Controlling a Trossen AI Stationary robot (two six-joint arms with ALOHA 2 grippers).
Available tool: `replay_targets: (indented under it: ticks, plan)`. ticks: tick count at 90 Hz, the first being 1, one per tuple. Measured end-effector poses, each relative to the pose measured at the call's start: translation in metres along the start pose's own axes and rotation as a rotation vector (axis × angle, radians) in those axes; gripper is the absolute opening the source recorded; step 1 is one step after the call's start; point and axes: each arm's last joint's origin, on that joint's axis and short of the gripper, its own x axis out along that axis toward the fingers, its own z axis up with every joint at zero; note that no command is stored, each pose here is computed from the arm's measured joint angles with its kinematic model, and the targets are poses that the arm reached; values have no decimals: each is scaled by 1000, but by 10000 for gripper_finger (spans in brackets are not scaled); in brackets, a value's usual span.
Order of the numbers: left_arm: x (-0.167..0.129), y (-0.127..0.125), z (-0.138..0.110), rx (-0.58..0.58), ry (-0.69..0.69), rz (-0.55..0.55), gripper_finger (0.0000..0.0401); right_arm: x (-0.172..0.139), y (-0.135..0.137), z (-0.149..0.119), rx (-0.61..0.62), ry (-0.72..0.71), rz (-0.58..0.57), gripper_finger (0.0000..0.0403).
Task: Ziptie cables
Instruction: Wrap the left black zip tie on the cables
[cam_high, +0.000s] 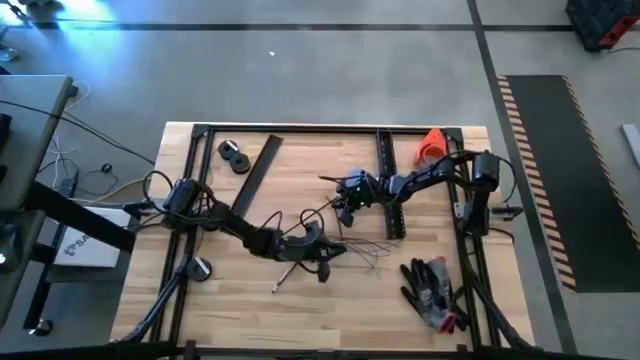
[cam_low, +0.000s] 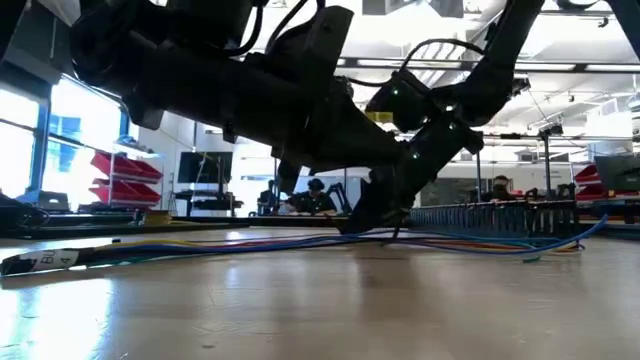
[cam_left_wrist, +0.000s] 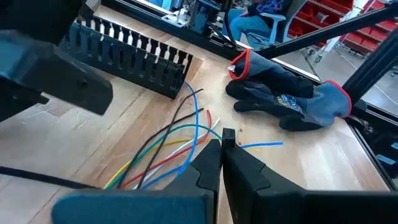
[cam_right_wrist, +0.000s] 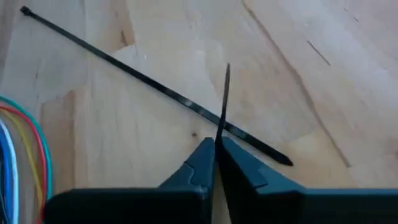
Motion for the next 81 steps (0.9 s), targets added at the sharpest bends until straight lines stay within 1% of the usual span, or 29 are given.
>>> replay_targets:
  ticks: [11,25,33,43,56,71,81]
  plan:
    - [0,-1,1,0,1,-12,0,-3,20,-2,-6,-11,-38,0]
    - [-1,-2,2,3,10,-38,0,-12,44,0,-72,-68,-98,0]
    - [-1,-3,1,19,16,-58,0,-16,53,-1,-91,-83,-146,0]
    - [-1,-5,0,35,30,-86,0,-21,64,-2,-108,-96,-176,0]
    - [-2,-6,0,44,51,-131,0,-29,78,-10,-144,-74,-236,0]
    - [-2,-6,0,62,52,-136,0,-40,96,-16,-172,-96,-298,0]
    - [-2,-7,0,69,49,-157,0,-46,110,-21,-201,-134,-342,0]
